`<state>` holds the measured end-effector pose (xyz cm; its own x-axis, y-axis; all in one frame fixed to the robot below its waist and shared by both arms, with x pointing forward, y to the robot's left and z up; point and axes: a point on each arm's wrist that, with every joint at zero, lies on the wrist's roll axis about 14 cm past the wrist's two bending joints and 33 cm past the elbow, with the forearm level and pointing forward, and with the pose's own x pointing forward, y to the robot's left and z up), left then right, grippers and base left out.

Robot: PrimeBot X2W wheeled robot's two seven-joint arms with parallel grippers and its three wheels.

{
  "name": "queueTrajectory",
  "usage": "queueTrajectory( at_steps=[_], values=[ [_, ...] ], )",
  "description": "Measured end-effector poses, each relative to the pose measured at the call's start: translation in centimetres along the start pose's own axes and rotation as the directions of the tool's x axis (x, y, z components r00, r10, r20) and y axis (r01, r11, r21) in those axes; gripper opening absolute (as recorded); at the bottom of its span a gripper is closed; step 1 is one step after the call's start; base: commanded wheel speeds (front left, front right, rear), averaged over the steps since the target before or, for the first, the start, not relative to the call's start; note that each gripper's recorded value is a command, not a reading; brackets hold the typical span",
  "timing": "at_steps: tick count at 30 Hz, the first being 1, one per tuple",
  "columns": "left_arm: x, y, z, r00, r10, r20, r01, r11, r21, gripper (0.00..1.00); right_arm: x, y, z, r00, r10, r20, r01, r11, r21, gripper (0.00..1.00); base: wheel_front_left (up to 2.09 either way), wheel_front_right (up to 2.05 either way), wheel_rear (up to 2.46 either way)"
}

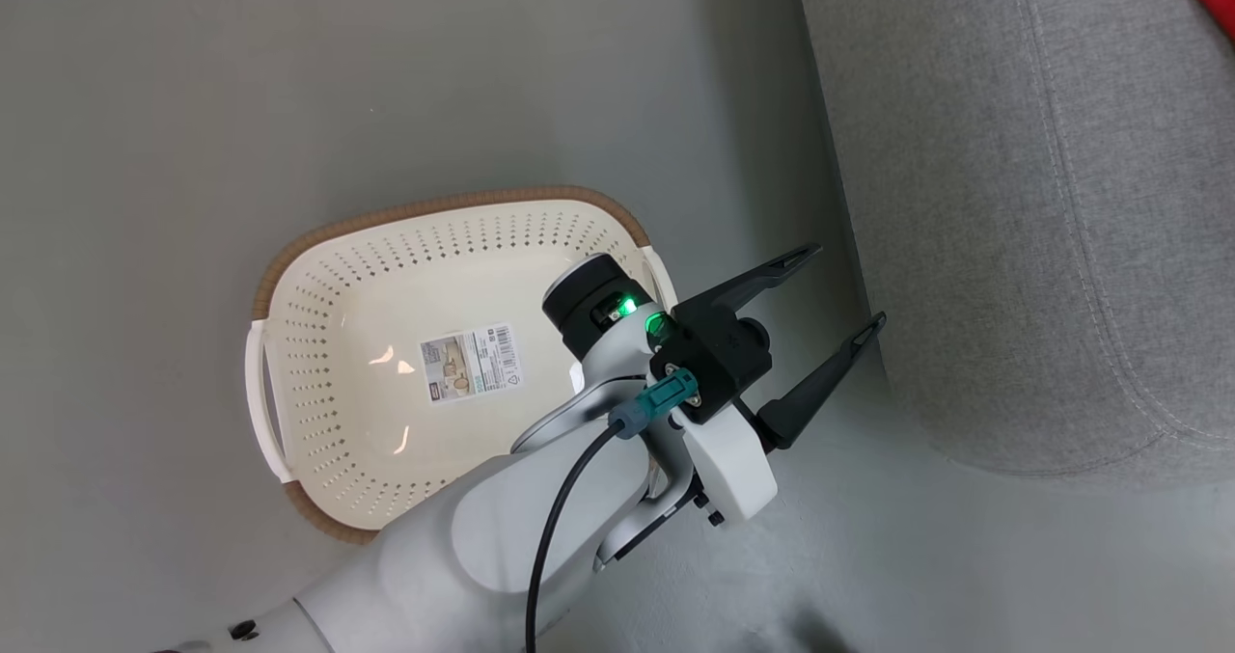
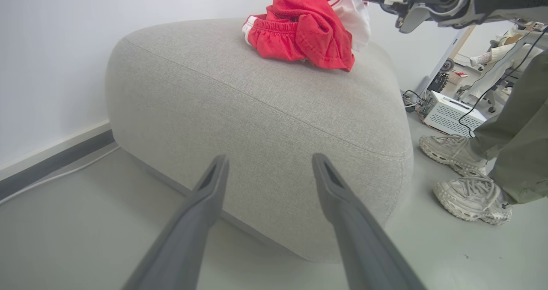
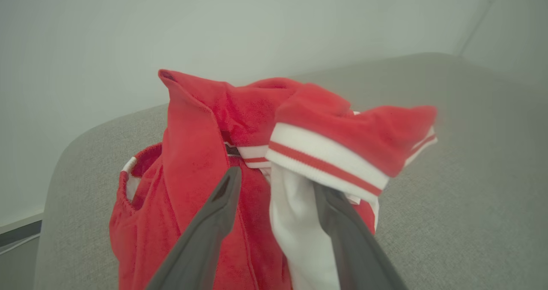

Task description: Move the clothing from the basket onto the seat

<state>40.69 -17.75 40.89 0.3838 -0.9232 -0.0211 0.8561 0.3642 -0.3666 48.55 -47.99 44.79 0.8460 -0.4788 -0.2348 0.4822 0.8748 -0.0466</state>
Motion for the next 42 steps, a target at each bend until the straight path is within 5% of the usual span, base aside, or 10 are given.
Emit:
queueTrajectory(
  at_steps=[7, 19, 26, 33, 42],
  values=[
    [-0.4, -0.3, 1.7, 1.000, 0.015, 0.022, -0.015, 1.000, 0.024, 1.00, -2.1, 2.3, -2.2, 0.991, 0.112, -0.068, -0.114, 0.993, -0.025, 1.00, 0.00, 0.00, 0.00],
    [-2.8, -0.3, 4.1, 0.989, 0.133, 0.067, -0.135, 0.991, 0.022, 1.00, -5.1, 6.4, 0.6, 0.962, 0.272, 0.029, -0.272, 0.962, 0.001, 1.00, 0.00, 0.00, 0.00],
    [-5.5, 1.3, 6.4, 0.949, 0.287, 0.133, -0.294, 0.955, 0.031, 1.00, -7.2, 9.4, 2.7, 0.929, 0.353, 0.111, -0.359, 0.933, 0.035, 1.00, 0.00, 0.00, 0.00],
    [-10.1, 3.7, 7.9, 0.864, 0.469, 0.184, -0.482, 0.876, 0.031, 1.00, -9.5, 12.4, 4.3, 0.885, 0.429, 0.182, -0.444, 0.895, 0.048, 1.00, 0.00, 0.00, 0.00],
    [-18.6, 6.0, 8.4, 0.691, 0.686, 0.226, -0.708, 0.706, 0.024, 1.00, -14.1, 16.3, 5.2, 0.816, 0.523, 0.248, -0.550, 0.833, 0.053, 1.00, 0.00, 0.00, 0.00]
  ],
)
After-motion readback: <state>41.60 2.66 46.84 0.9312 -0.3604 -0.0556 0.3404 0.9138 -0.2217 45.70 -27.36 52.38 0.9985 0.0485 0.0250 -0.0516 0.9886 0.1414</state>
